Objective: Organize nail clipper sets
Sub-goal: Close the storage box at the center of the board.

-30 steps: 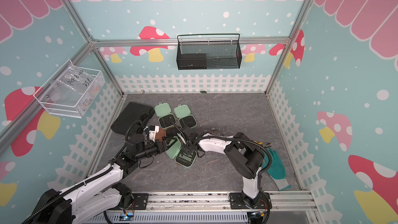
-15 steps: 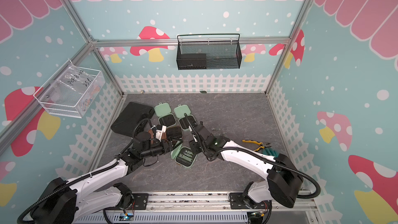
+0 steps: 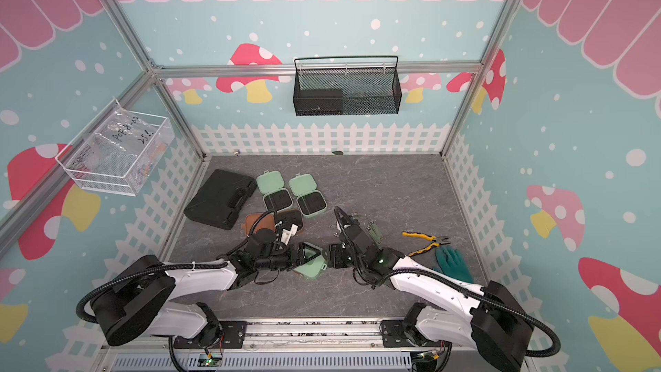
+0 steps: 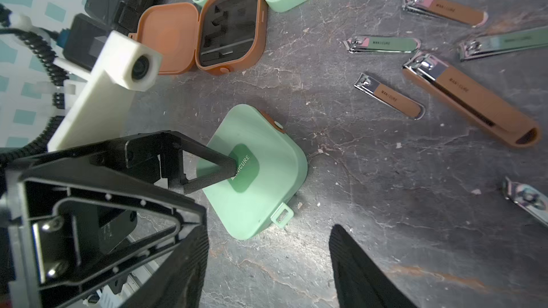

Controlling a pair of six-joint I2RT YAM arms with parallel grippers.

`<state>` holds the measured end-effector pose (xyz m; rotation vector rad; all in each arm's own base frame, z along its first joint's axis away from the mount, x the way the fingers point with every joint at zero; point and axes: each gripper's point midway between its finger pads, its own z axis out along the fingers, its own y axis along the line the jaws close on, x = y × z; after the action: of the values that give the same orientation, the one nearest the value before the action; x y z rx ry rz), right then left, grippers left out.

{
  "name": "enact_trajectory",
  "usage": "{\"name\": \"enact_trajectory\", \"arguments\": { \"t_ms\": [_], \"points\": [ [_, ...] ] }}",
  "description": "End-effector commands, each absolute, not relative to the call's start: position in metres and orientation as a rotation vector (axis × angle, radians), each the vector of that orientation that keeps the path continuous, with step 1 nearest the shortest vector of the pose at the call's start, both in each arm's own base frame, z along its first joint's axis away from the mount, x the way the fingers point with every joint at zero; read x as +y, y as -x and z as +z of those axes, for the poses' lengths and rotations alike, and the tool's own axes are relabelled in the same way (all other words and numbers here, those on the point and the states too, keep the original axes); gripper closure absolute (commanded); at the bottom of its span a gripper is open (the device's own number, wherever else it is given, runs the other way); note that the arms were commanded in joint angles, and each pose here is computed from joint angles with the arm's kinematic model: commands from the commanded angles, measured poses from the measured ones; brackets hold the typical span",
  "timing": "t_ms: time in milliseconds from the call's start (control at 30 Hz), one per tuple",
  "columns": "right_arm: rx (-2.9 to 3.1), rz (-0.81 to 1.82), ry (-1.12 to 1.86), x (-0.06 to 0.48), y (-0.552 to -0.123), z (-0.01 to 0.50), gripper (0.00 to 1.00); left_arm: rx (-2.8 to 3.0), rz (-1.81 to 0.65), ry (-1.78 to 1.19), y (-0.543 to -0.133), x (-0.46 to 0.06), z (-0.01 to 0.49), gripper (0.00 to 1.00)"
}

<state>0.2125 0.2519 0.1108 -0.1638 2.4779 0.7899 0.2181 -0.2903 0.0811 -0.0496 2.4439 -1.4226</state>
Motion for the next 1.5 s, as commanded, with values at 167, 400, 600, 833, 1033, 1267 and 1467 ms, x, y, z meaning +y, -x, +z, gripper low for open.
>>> {"name": "enact_trajectory", "arguments": {
  "t_ms": [167, 400, 600, 833, 1033, 1267, 1467],
  "points": [
    [2.561, 0.866, 0.119, 0.273, -0.215, 0.075, 0.43, 2.522, -1.205, 0.092, -0.23, -0.278, 0.067, 0.07],
    [2.59, 0.833, 0.146, 0.282, -0.225, 0.056, 0.53, 2.56, -0.966, 0.1, -0.236, -0.252, 0.066, 0.07],
    [2.653, 0.803, 0.166, 0.283, -0.228, 0.032, 0.65, 2.617, -0.728, 0.107, -0.237, -0.225, 0.057, 0.07],
    [2.653, 0.748, 0.349, 0.292, -0.241, 0.017, 0.75, 2.708, -0.603, 0.112, -0.233, -0.216, 0.03, 0.08],
    [2.659, 0.708, 0.498, 0.303, -0.25, 0.014, 0.77, 2.766, -0.555, 0.114, -0.229, -0.212, 0.014, 0.1],
    [2.621, 0.671, 0.521, 0.304, -0.258, 0.049, 0.64, 2.955, -0.289, 0.128, -0.211, -0.189, -0.005, 0.24],
    [2.609, 0.696, 0.503, 0.303, -0.255, 0.073, 0.63, 3.034, -0.171, 0.132, -0.201, -0.177, -0.007, 0.31]
  ]
}}
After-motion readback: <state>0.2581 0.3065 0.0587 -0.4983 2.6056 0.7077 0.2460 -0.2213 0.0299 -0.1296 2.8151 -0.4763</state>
